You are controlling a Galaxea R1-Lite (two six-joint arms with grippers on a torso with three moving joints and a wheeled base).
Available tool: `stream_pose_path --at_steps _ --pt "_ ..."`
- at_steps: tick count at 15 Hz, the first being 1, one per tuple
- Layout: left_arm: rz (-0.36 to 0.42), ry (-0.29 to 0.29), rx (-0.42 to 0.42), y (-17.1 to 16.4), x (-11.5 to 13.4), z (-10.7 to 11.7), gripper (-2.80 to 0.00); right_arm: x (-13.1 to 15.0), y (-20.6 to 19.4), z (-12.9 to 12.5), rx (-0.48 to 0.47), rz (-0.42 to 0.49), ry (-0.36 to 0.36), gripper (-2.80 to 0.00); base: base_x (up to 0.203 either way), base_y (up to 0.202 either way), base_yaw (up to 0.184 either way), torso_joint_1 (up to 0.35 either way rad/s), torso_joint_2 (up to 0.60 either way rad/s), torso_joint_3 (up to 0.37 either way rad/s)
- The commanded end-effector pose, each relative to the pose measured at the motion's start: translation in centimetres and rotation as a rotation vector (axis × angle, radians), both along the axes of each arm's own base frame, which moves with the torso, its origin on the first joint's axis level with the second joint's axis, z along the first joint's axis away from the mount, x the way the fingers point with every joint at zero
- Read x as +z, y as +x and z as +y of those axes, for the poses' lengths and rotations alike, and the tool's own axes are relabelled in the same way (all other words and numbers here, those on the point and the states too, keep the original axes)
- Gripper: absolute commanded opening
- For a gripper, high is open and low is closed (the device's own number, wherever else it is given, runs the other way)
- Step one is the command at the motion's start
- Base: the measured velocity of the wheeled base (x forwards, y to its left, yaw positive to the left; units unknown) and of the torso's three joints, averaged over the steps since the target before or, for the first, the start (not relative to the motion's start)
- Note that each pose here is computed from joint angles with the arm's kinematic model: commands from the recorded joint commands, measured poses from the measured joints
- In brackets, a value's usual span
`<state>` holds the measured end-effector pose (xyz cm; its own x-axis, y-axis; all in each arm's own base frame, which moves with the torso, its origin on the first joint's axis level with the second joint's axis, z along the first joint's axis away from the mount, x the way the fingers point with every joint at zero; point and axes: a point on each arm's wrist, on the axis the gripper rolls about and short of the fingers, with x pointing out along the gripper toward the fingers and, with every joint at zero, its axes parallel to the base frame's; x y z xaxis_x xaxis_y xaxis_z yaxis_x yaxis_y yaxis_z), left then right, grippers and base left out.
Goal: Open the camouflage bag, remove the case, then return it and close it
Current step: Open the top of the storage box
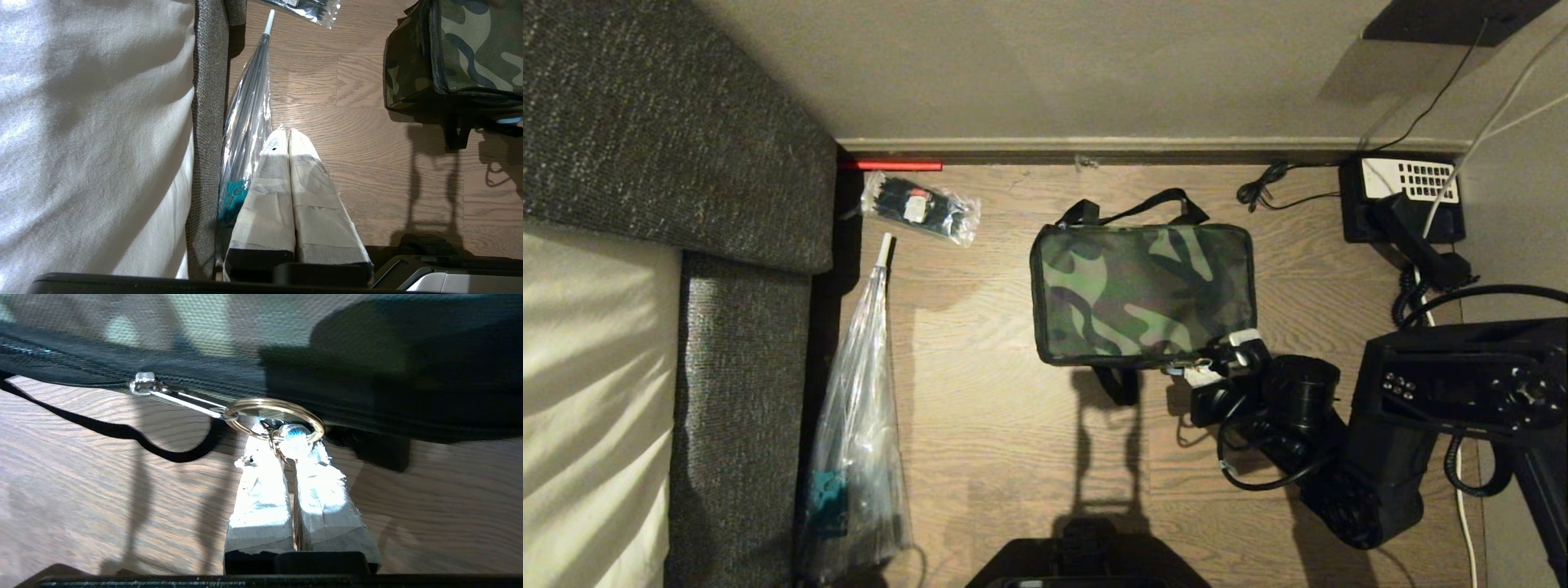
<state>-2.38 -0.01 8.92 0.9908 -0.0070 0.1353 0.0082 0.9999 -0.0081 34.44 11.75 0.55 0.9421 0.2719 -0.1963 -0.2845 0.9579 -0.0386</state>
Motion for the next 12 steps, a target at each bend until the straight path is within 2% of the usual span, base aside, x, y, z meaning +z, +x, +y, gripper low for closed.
stream_pose_path --at_steps 1,12 --pt "0.040 0.000 -0.001 0.3 -1.1 0.0 -2.80 0.7 -0.2 -0.5 -0.012 -0.016 -0.001 -2.80 0.000 0.000 0.000 0.000 0.00 0.000" --pt "0.040 0.000 -0.001 0.3 -1.1 0.0 -2.80 2.3 -1.9 -3.1 -0.058 -0.006 -0.020 -2.80 0.000 0.000 0.000 0.000 0.00 0.000"
